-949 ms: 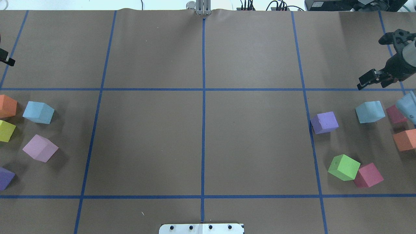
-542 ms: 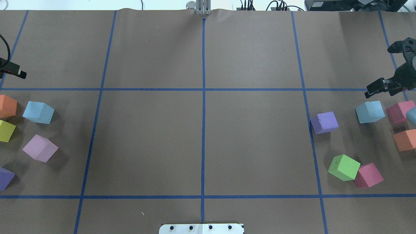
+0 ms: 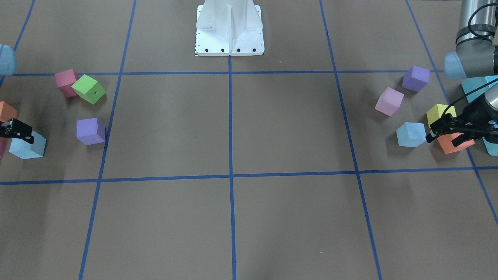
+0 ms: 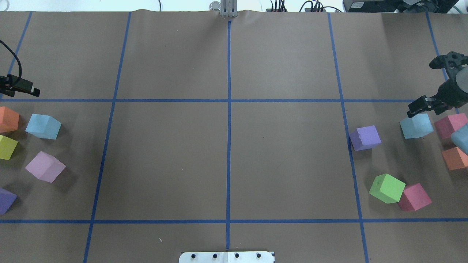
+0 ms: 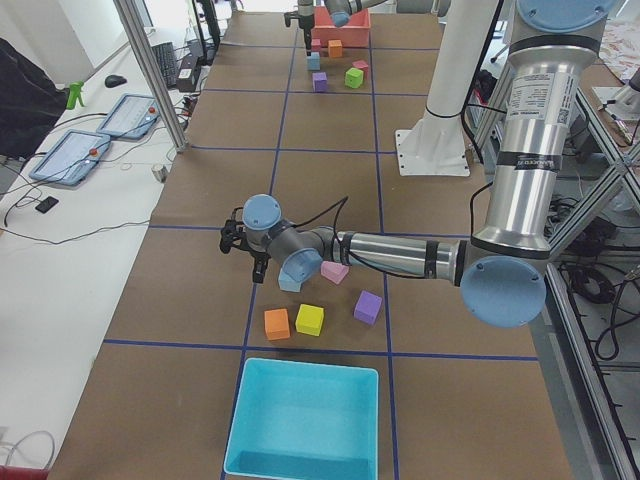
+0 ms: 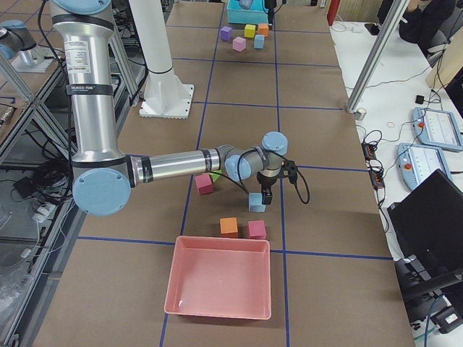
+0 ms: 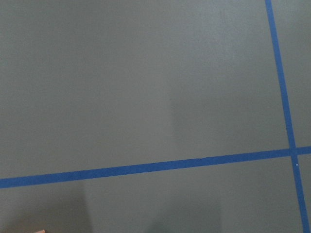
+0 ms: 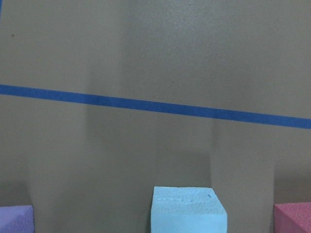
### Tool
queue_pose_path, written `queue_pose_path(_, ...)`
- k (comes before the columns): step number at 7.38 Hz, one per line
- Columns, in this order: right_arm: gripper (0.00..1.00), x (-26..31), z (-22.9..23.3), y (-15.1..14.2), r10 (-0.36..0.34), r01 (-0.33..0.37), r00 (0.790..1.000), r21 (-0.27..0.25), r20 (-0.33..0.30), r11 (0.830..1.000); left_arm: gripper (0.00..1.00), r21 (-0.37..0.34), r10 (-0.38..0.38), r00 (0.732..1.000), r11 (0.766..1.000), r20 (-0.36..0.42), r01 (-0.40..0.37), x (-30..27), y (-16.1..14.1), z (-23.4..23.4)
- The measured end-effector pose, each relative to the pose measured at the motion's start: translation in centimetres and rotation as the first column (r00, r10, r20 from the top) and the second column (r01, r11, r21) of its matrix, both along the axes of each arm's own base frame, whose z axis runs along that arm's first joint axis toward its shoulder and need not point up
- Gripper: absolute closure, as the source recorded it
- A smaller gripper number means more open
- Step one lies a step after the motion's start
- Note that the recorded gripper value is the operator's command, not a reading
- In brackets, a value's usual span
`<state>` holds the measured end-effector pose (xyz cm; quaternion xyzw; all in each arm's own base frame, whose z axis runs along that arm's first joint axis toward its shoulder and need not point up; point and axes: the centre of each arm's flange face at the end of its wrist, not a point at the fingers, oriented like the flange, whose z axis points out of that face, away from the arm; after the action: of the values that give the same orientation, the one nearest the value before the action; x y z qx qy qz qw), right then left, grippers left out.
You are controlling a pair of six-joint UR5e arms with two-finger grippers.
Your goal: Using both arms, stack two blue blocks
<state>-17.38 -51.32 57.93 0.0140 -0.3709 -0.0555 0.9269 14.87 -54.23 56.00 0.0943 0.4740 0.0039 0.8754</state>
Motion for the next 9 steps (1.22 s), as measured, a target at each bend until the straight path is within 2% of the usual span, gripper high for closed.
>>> queue_pose_path(4,0.0,-0.6,2.2,0.1,-0.004,0.003,0.999,-0.013,-0.053,1.0,0.02,0.002,0.0,1.0,1.0,-0.002,0.0,0.5,0.1,-0.5)
queue_pose_path(9,0.0,-1.8,3.2,1.2,0.007,-0.008,0.999,-0.006,-0.032,1.0,0.02,0.008,-0.002,1.0,1.0,-0.006,0.002,0.5,0.1,-0.9)
